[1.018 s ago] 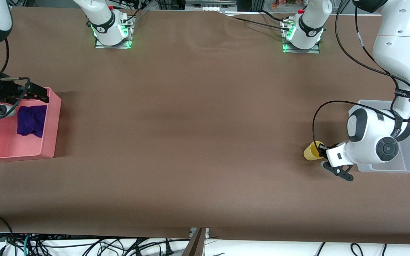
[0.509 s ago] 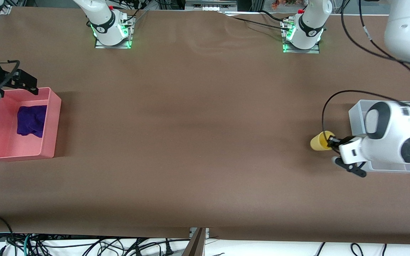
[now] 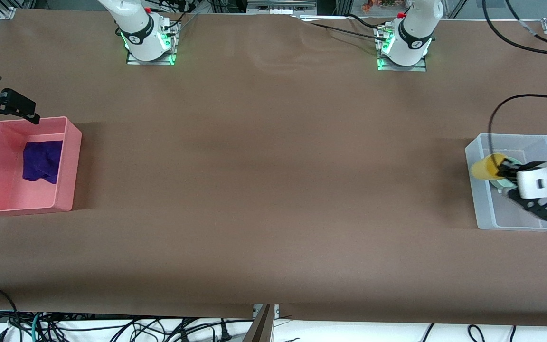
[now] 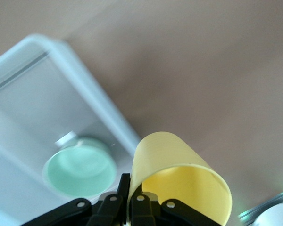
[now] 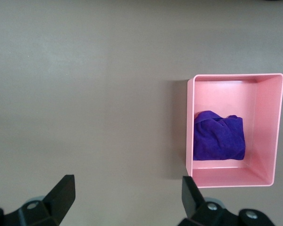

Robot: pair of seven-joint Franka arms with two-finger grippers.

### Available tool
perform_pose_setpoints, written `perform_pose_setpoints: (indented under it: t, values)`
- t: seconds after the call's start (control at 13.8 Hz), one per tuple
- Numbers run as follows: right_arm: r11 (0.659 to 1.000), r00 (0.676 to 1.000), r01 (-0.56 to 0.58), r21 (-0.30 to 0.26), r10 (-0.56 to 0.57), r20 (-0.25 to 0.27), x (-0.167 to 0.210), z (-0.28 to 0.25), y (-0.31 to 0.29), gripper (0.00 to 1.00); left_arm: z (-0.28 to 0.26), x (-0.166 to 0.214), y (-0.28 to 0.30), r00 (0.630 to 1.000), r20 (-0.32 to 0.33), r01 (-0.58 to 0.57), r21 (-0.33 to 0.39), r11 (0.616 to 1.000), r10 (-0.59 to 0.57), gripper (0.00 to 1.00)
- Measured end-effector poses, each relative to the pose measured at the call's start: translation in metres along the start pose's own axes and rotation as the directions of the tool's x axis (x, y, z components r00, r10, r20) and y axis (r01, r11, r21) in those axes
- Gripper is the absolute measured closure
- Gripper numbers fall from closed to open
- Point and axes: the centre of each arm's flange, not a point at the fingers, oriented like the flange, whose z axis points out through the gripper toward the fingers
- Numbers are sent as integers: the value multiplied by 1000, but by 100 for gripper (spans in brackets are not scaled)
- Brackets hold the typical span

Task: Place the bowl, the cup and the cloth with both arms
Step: 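Carry the yellow cup into the clear bin onto the green bowl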

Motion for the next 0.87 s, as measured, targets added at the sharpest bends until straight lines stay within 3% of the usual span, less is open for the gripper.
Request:
perform_pose_setpoints:
  t: [0.36, 0.65, 0.87]
  values:
    - [1000, 1000, -14, -4, 14, 13, -1, 1, -3, 0, 43, -43, -71, 994, -76, -79, 61, 995, 83, 96]
    - [1000, 1000, -22, -4, 22, 17, 0, 3, -3, 0, 101, -38, -90, 990, -79, -114, 16, 993, 114, 96]
    - [1000, 1000, -22, -6, 22, 18, 0, 4, -2, 0, 115, -39, -90, 991, -71, -116, -4, 993, 115, 96]
